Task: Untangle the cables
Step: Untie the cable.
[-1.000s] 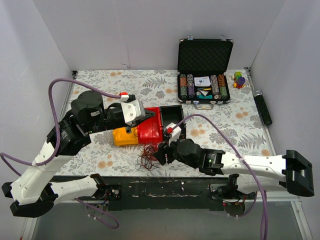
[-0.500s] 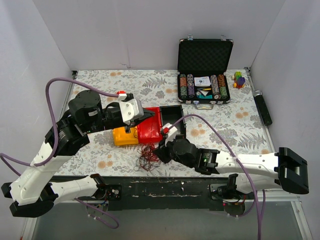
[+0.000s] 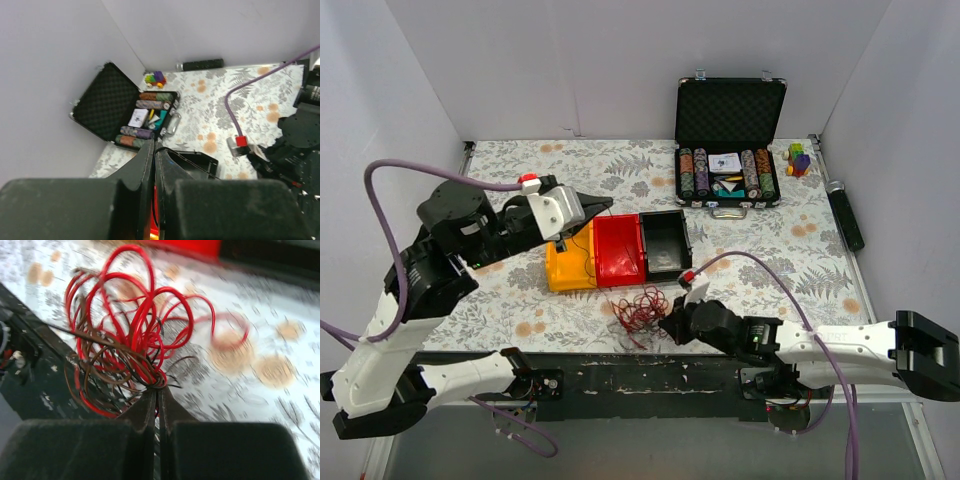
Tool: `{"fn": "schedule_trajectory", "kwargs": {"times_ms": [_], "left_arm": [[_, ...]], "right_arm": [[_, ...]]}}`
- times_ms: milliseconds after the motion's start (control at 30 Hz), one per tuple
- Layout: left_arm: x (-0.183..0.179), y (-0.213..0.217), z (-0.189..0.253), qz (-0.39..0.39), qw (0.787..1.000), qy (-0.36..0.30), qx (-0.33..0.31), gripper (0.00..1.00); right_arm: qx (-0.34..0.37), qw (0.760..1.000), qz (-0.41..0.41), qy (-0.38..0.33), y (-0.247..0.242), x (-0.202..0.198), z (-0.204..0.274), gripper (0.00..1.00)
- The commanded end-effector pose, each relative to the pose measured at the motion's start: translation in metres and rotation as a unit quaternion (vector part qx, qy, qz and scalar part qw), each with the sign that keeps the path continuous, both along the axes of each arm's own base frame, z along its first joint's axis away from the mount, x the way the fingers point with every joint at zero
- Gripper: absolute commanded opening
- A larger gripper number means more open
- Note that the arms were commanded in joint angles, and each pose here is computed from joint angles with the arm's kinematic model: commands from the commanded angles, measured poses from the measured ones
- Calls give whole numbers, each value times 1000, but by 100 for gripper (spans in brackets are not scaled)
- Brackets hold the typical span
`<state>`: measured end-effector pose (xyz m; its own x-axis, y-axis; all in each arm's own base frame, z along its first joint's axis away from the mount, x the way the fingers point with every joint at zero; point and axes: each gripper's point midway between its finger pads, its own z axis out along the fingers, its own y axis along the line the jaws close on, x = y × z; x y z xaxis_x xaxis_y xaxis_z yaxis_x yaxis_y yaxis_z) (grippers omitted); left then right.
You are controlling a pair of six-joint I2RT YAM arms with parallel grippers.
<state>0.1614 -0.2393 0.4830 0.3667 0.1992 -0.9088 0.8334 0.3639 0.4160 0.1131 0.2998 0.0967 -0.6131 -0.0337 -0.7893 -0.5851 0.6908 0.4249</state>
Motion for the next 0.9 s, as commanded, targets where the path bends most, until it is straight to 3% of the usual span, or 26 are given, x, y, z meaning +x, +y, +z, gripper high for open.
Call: {"fn": "schedule_trajectory", "kwargs": {"times_ms": [0,167,267,533,867], "left_arm": [[-6,33,86,43,988,-114,-98,0],[-5,47,119,72,976,-157,-129,0],[-3,68,157,115,954,-204,-187,0],[-17,142,260,229,848,-321,-355,0],[-43,187,337,288,735,-426,-441,2]], "right_arm": [[-58,995,-57,64,-48,-10,-51,1],[-94,986,-96,96,-75,-14,-76,1],[-126,978,-118,115,-86,-17,-89,1],[-175,963,-136,152,-95,-25,-110,1],[-191,955,-162,159,-104,-25,-113,1]]}}
